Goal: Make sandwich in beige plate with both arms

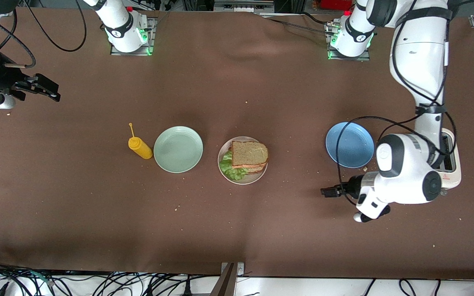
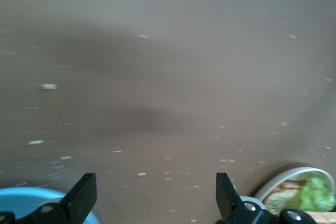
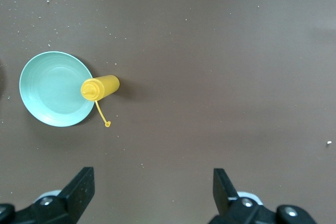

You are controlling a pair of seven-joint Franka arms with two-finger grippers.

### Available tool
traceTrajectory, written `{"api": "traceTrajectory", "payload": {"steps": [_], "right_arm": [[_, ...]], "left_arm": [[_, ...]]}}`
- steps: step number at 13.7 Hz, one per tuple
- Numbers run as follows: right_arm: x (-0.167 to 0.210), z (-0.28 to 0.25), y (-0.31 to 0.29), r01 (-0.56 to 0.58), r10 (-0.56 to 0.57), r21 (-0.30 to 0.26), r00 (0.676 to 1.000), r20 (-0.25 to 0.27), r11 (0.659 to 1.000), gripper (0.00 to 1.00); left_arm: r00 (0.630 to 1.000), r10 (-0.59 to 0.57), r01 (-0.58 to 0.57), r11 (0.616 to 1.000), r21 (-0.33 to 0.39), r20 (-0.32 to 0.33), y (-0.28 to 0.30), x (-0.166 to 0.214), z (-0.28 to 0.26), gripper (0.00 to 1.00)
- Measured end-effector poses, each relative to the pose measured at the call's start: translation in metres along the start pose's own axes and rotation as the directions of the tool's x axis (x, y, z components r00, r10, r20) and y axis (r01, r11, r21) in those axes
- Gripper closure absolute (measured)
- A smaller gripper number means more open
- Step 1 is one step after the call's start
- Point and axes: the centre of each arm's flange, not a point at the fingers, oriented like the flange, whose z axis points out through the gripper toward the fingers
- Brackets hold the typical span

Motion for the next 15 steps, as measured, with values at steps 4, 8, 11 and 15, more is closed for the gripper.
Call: {"api": "traceTrajectory", "payload": {"steps": [4, 8, 11, 15], "right_arm": [[0.000, 0.000, 0.000, 0.001, -0.001, 0.000, 1.000, 0.001, 1.000, 0.00], [-0.002, 0.000, -0.002, 0.000, 0.000, 0.012, 1.000, 0.015, 1.000, 0.00], [-0.002, 0.000, -0.003, 0.000, 0.000, 0.018, 1.000, 0.018, 1.000, 0.00], [-0.003, 0.000, -0.003, 0.000, 0.000, 0.019, 1.000, 0.026, 1.000, 0.00]], "left_arm": [[1.000, -0.010, 0.009, 0.983, 0.185, 0.005, -0.059, -0.002, -0.059, 0.00], [1.000, 0.010, -0.005, 0.923, 0.385, -0.011, -0.083, -0.023, -0.123, 0.00], [0.995, 0.097, -0.090, 0.913, 0.397, 0.003, -0.106, -0.055, -0.182, 0.00], [0.984, 0.174, -0.152, 0.923, 0.354, -0.032, -0.105, -0.138, -0.249, 0.00]]}}
